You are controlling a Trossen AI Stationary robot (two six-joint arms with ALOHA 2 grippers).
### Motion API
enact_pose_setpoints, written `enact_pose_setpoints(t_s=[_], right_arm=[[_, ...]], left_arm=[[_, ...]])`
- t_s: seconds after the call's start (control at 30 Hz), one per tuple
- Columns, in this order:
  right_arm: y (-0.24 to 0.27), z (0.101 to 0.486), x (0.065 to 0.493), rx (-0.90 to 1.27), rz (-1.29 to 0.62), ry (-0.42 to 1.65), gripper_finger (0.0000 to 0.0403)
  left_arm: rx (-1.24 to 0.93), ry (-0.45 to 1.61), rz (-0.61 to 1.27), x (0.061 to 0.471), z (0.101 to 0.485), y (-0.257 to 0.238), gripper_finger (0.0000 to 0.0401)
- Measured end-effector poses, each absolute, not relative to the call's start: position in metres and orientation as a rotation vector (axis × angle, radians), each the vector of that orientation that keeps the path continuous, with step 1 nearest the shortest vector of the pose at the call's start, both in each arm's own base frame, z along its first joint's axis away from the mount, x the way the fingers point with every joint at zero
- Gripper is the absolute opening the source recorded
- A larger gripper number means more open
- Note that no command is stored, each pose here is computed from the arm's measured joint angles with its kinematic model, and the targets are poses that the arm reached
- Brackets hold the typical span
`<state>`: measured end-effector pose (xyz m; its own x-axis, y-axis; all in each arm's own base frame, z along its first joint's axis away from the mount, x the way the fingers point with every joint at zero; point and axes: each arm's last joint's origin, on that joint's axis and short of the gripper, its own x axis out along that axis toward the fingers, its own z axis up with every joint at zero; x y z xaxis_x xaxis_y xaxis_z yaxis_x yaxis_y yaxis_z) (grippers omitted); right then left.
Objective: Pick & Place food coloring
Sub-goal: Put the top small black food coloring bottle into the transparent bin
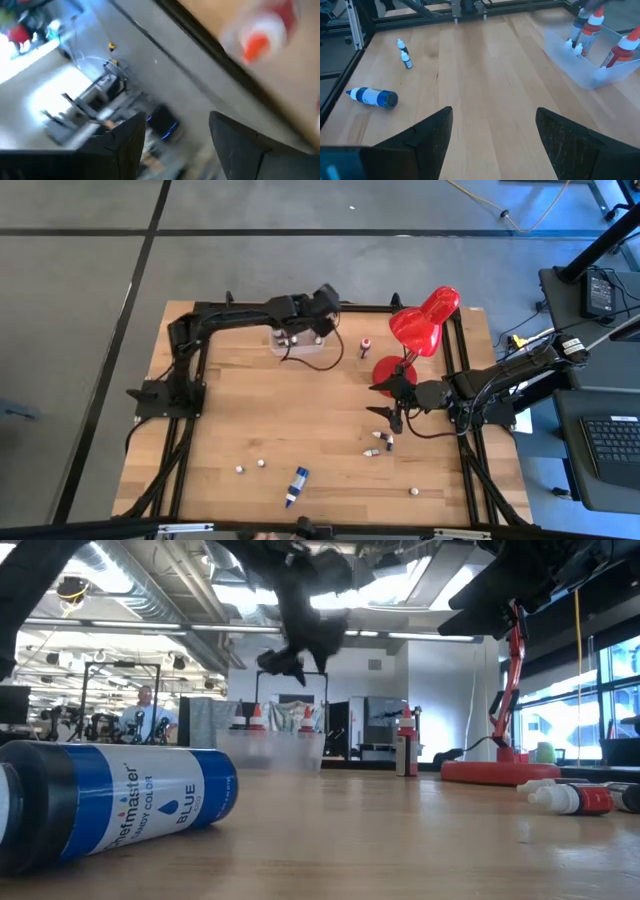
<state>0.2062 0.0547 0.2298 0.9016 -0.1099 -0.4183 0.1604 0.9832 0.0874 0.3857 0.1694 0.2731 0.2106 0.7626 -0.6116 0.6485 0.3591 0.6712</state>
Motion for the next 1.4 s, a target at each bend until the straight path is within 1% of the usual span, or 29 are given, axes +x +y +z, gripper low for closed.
enact_pose_setpoints(t_s=[0.1,0.23,0.3,0.37,0.4,0.47,0.53,0.63,0.77,0.97,1.13,1.23,1.4], right_arm=[[0.055,0.230,0.206,0.121,-0.140,0.425,0.0289],[0.055,0.230,0.206,0.119,-0.139,0.424,0.0289],[0.055,0.230,0.206,0.120,-0.139,0.420,0.0289],[0.055,0.230,0.206,0.129,-0.140,0.419,0.0289],[0.055,0.230,0.206,0.147,-0.143,0.418,0.0289],[0.055,0.230,0.206,0.171,-0.149,0.417,0.0289],[0.055,0.230,0.206,0.172,-0.147,0.418,0.0289],[0.056,0.230,0.206,0.164,-0.108,0.428,0.0289],[0.058,0.229,0.206,0.164,-0.045,0.449,0.0289],[0.058,0.228,0.206,0.131,-0.040,0.462,0.0289],[0.057,0.228,0.206,0.130,-0.046,0.463,0.0289],[0.057,0.228,0.206,0.130,-0.047,0.464,0.0289],[0.057,0.228,0.206,0.109,-0.043,0.464,0.0289]], left_arm=[[1.053,1.260,0.229,0.375,0.300,0.156,0.0214],[0.577,0.884,0.194,0.353,0.348,0.129,0.0216],[0.306,0.721,0.123,0.340,0.372,0.114,0.0217],[0.083,0.606,0.000,0.327,0.390,0.100,0.0216],[0.017,0.576,-0.074,0.321,0.395,0.091,0.0215],[-0.043,0.536,-0.210,0.314,0.402,0.070,0.0213],[-0.083,0.522,-0.273,0.312,0.400,0.047,0.0212],[-0.186,0.526,-0.279,0.312,0.390,0.016,0.0212],[-0.353,0.627,-0.133,0.311,0.361,-0.022,0.0215],[-0.634,0.819,0.155,0.293,0.323,-0.068,0.0216],[-0.838,0.868,0.390,0.276,0.295,-0.106,0.0216],[-0.904,0.911,0.464,0.271,0.279,-0.126,0.0214],[-0.951,1.023,0.525,0.274,0.249,-0.154,0.0217]])
